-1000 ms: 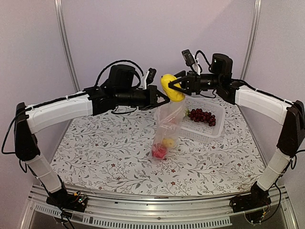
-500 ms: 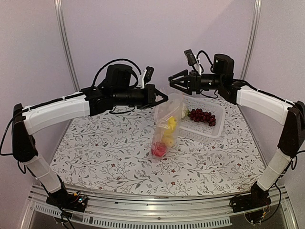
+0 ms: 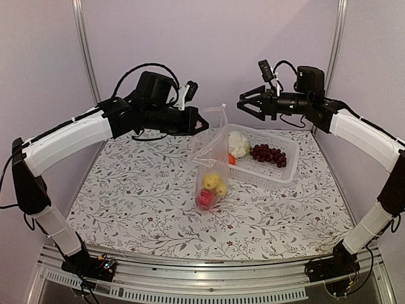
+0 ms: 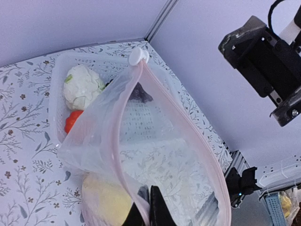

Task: Place the food in the zip-top bag and seal the zipper
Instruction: Place the fake fruit in the zipper food storage bag, then adjust the zipper food storage bag at the center of the board.

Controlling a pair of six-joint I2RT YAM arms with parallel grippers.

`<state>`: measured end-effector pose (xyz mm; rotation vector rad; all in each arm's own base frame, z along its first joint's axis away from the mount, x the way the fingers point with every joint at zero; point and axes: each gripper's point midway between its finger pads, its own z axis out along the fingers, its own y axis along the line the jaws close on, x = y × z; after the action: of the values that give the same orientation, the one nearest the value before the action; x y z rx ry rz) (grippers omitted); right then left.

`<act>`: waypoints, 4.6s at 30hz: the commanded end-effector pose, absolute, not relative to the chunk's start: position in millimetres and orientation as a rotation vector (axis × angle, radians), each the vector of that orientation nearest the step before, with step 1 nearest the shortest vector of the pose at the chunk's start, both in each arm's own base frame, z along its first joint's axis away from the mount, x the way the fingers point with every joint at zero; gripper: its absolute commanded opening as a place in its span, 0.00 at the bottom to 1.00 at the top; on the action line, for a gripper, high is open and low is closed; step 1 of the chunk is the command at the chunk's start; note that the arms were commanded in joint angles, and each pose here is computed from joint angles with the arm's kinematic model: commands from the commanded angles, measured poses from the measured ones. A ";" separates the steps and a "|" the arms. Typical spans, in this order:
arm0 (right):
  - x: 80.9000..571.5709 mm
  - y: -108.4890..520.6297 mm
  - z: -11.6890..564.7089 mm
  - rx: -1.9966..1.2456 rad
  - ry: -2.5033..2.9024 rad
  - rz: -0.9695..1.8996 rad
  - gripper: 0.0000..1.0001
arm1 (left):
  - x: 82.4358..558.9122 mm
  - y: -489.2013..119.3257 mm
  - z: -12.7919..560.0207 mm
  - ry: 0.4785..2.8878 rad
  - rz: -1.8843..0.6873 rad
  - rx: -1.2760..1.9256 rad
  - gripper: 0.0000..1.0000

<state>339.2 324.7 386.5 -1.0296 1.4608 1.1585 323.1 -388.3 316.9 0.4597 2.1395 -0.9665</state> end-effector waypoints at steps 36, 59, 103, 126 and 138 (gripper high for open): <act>280.4 379.5 347.9 -1.465 1.424 0.863 0.63 | 308.3 -318.6 322.5 2.255 -0.581 0.483 0.11; 278.3 381.3 336.7 -1.465 1.459 0.890 0.63 | 308.6 -344.8 301.0 2.251 -0.781 0.515 0.20; 290.2 328.4 300.7 -1.365 1.652 0.796 0.64 | 341.1 -298.3 296.0 2.232 -0.724 0.430 0.07; 396.9 222.2 250.5 -0.943 2.034 0.629 0.63 | 380.7 -254.7 292.0 2.118 -0.240 0.571 0.00; 442.2 220.1 209.1 -0.958 2.140 0.513 0.59 | 368.1 -249.9 283.5 2.013 -0.318 0.536 0.00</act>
<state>425.7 220.4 216.5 -0.9433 2.1136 0.5508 366.0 -254.3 250.5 0.5762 2.1427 -0.2826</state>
